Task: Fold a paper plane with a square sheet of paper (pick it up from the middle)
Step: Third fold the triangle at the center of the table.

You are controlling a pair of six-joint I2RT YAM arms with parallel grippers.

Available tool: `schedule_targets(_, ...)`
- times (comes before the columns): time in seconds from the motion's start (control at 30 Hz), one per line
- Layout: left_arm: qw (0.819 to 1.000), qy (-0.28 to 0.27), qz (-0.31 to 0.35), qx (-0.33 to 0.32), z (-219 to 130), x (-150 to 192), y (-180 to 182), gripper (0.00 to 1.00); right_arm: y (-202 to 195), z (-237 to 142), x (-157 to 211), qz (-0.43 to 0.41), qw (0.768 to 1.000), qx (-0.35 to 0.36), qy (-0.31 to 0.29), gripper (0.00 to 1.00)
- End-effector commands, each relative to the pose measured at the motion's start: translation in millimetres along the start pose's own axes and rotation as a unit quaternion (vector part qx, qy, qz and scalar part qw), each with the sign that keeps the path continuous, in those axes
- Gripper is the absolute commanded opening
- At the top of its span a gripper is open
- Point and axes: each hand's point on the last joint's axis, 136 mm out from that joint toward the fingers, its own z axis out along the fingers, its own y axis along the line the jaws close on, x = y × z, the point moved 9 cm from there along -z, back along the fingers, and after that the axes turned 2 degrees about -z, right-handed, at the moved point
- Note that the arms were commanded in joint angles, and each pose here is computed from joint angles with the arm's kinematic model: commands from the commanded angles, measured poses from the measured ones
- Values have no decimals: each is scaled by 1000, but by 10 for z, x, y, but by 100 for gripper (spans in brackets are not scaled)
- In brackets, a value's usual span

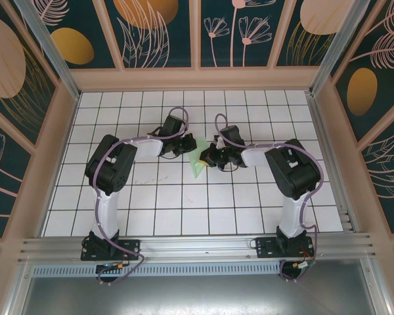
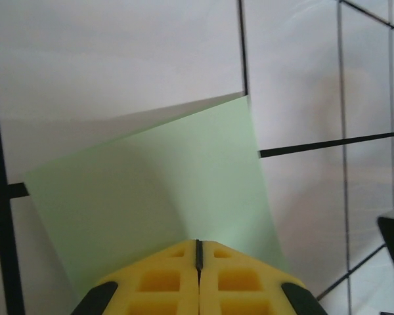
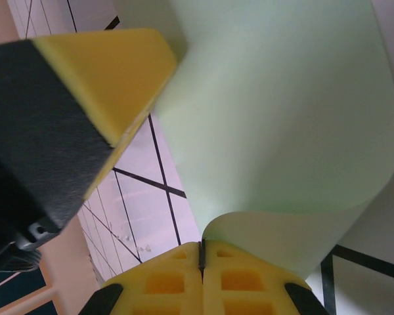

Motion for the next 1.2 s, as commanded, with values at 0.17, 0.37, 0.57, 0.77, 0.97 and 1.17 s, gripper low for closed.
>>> schedule_targets(0.17,999,21,-10,-35,96,111,212,3,22,108,-9,-8,1000,-9,0,4)
schedule_targets(0.37,999,24,-11,-35,106,125,227,2,3,140,-16,-8,1000,-7,2,4)
schedule_targets(0.57,999,27,-12,-34,118,135,236,2,5,151,-29,-10,1000,-8,-1,4)
schedule_targets(0.77,999,30,-13,-34,135,150,249,2,14,172,-47,-11,1000,-9,-2,4)
schedule_targets(0.97,999,33,-13,-34,145,163,266,2,35,181,-61,-15,1000,-17,-3,4)
schedule_targets(1.17,999,35,-15,-32,155,173,272,2,37,187,-65,-17,1000,-19,-3,4)
